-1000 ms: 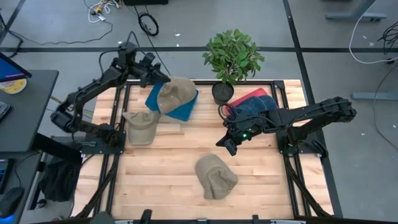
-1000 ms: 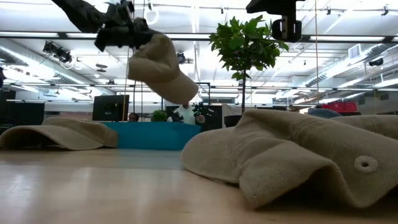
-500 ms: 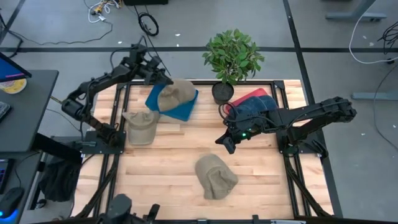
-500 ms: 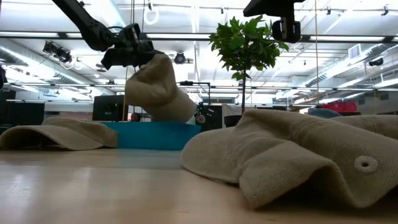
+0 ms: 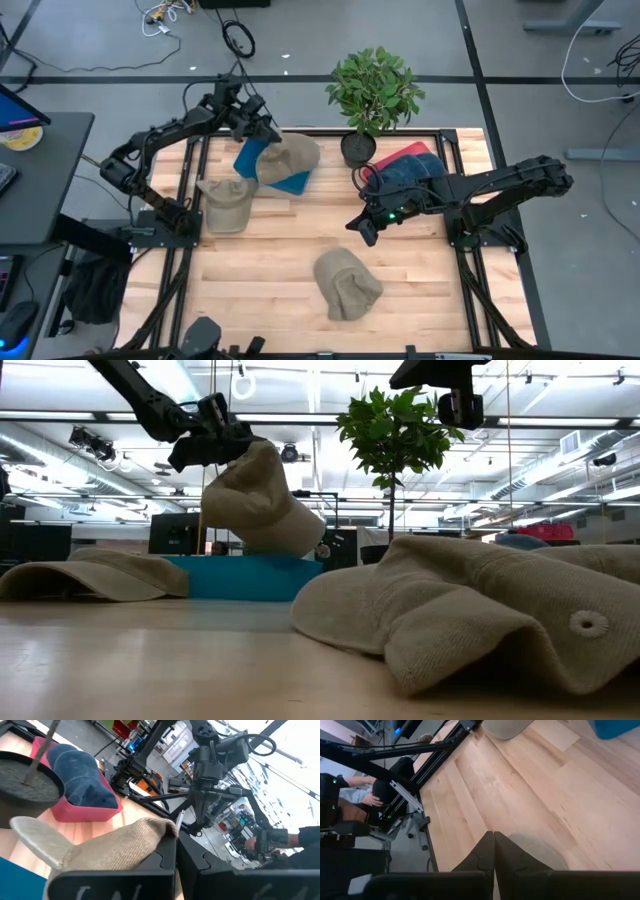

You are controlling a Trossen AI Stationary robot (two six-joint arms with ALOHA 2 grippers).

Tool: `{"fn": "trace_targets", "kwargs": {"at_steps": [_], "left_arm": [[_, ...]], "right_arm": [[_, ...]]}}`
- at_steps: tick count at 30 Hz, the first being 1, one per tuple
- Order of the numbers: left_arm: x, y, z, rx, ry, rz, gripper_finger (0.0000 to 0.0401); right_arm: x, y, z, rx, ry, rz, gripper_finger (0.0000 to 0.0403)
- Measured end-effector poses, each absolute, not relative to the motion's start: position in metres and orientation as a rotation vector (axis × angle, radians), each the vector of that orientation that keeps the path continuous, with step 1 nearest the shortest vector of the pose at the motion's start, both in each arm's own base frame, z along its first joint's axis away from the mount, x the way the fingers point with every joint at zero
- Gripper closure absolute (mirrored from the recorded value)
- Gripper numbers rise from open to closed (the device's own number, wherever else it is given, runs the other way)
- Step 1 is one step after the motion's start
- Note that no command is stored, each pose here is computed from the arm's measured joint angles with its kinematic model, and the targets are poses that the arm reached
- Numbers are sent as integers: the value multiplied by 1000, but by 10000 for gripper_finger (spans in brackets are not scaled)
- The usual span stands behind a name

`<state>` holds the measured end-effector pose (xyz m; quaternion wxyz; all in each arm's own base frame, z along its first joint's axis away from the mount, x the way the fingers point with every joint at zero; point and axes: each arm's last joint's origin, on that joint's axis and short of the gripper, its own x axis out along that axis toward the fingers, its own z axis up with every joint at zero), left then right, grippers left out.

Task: Pick & Place hat
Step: Put the middle brown cap into the blue bin

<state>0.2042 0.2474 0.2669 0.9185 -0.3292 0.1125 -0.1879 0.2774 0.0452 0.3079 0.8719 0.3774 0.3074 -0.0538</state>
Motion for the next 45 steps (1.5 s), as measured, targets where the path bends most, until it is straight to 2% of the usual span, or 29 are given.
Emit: {"fn": "trace_targets", "kwargs": {"at_steps": [19,33,45], "left_arm": [[178,264,262,-667,211,-286,399],[177,250,240,-674,357,-181,399],[184,249,235,-575,483,21,398]], "right_arm": [[277,45,308,816,642,-122,396],[277,45,308,815,642,-122,396],[277,45,308,815,642,-122,396]]}}
